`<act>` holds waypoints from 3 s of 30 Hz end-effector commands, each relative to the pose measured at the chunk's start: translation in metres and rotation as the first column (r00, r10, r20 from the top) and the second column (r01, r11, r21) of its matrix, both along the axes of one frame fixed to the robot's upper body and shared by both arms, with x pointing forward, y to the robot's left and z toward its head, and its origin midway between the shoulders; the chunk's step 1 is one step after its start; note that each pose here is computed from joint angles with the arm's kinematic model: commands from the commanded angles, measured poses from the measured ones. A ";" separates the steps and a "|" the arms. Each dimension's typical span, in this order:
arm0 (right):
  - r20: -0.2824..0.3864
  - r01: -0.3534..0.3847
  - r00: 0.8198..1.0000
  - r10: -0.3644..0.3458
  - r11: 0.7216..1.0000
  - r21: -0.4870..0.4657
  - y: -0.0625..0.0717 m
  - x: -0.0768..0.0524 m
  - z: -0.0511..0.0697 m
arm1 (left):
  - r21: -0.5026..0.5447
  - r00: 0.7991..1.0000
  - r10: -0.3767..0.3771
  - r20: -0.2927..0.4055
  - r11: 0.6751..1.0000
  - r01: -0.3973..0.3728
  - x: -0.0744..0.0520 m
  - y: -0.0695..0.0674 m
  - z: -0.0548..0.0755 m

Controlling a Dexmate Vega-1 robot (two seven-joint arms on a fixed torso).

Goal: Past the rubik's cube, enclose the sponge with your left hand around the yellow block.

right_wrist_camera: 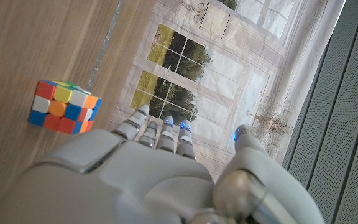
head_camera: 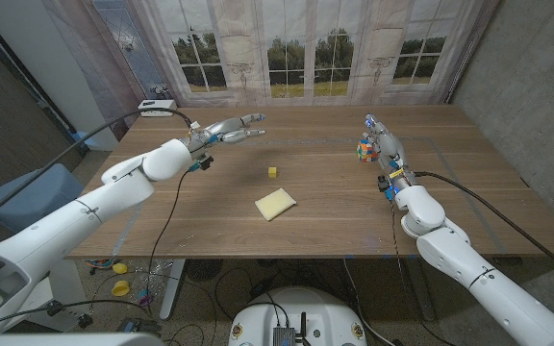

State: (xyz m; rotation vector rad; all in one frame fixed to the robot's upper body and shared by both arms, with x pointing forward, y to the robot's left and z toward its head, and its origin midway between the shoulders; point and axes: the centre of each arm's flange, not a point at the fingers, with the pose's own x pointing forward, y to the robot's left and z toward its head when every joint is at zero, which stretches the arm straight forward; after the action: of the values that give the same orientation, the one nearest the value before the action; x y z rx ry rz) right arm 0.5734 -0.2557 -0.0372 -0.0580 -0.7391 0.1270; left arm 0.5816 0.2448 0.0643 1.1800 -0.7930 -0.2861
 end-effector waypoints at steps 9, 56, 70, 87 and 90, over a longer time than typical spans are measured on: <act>0.026 0.034 0.999 -0.035 0.999 0.028 0.012 -0.029 -0.021 | 0.330 0.997 -0.048 0.059 0.944 0.026 -0.012 -0.032 0.016; 0.068 0.089 0.993 -0.095 0.992 0.087 0.027 -0.080 -0.060 | 0.751 0.959 -0.074 0.274 0.639 -0.165 -0.083 -0.076 0.027; 0.063 0.097 0.993 -0.103 0.991 0.096 0.027 -0.085 -0.064 | 0.798 0.948 -0.060 0.313 0.557 -0.228 -0.093 -0.086 0.018; 0.055 0.102 0.993 -0.107 0.990 0.097 0.027 -0.084 -0.065 | 0.836 0.934 -0.082 0.348 0.479 -0.269 -0.097 -0.096 0.001; 0.052 0.102 0.993 -0.107 0.990 0.093 0.027 -0.083 -0.065 | 0.840 0.932 -0.082 0.352 0.466 -0.276 -0.095 -0.097 -0.003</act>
State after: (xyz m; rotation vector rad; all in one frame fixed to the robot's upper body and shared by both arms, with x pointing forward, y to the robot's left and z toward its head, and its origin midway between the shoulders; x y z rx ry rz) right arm 0.4893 -0.2291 -0.1014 -0.0091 -0.8060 -0.0062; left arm 0.4856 0.1530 0.0739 2.2763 -0.9013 -0.4207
